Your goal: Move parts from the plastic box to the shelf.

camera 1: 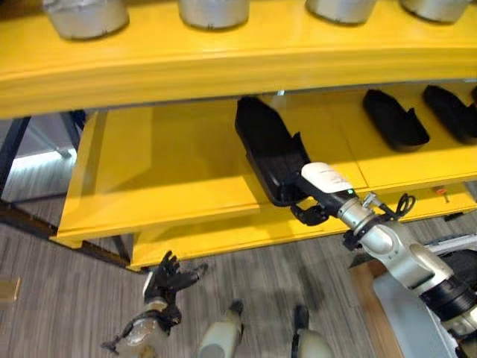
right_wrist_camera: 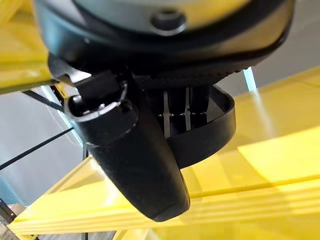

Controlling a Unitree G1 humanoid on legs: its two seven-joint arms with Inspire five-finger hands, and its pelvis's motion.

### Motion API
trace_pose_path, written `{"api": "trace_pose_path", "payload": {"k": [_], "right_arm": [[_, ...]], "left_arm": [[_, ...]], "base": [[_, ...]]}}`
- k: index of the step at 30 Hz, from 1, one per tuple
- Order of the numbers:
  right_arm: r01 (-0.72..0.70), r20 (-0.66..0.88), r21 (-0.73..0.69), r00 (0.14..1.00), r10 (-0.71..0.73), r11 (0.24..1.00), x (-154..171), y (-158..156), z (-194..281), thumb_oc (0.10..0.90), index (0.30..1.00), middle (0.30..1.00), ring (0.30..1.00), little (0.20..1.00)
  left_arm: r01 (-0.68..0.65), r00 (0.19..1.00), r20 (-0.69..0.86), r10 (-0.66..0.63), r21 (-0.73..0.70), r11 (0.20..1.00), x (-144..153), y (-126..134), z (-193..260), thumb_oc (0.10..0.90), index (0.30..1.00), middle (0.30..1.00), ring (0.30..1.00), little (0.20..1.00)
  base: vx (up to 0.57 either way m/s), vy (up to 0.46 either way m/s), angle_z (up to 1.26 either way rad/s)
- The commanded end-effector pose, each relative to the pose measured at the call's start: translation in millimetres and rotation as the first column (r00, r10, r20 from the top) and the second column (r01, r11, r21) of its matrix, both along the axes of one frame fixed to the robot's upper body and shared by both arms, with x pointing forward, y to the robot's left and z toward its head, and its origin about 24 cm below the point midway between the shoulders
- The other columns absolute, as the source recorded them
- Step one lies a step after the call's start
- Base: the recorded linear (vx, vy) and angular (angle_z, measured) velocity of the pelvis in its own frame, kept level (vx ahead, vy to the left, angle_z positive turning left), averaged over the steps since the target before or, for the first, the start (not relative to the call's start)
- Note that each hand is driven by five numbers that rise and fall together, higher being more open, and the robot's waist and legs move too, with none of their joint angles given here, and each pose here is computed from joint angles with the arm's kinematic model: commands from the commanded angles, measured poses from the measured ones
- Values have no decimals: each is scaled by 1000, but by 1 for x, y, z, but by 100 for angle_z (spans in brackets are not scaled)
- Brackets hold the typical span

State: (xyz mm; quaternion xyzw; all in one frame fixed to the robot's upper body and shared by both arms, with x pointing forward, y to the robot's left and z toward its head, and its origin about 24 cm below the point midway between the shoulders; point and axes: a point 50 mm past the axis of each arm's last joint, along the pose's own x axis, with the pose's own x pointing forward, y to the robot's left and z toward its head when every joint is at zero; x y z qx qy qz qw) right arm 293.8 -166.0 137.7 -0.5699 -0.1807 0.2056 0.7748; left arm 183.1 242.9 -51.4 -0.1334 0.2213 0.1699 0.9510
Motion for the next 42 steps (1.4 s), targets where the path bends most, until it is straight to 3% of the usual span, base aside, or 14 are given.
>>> {"api": "trace_pose_path", "payload": {"k": [1,14,22,30,36,42], "right_arm": [[-96,332,100,941,57,990,7,11,87,400,300,300,300,300],[-149,394,125,915,89,981,8,18,109,400,300,300,300,300],[-9,407,235,909,-90,972,16,-9,104,400,300,300,300,300],[137,530,264,806,-262,955,30,-41,149,400,300,300,300,300],[174,633,266,710,-308,948,30,-49,187,400,300,300,300,300],[174,666,297,666,-335,939,35,-47,213,400,300,300,300,300]], "left_arm": [[5,984,177,-13,44,999,16,3,29,900,1000,1000,1000,1000],[-24,992,127,26,-13,1000,1,-1,17,900,1000,1000,1000,1000],[97,985,140,-96,1,995,8,-14,21,900,1000,1000,1000,1000],[158,968,188,-163,42,986,17,-16,34,900,1000,1000,1000,1000],[169,960,218,-176,50,984,25,-19,41,900,1000,1000,1000,1000],[161,951,258,-170,59,985,34,-19,50,900,1000,1000,1000,1000]], "base": [[170,-317,25],[67,-245,11],[-50,54,87],[-93,136,6],[-55,26,5],[-43,12,-1]]}}
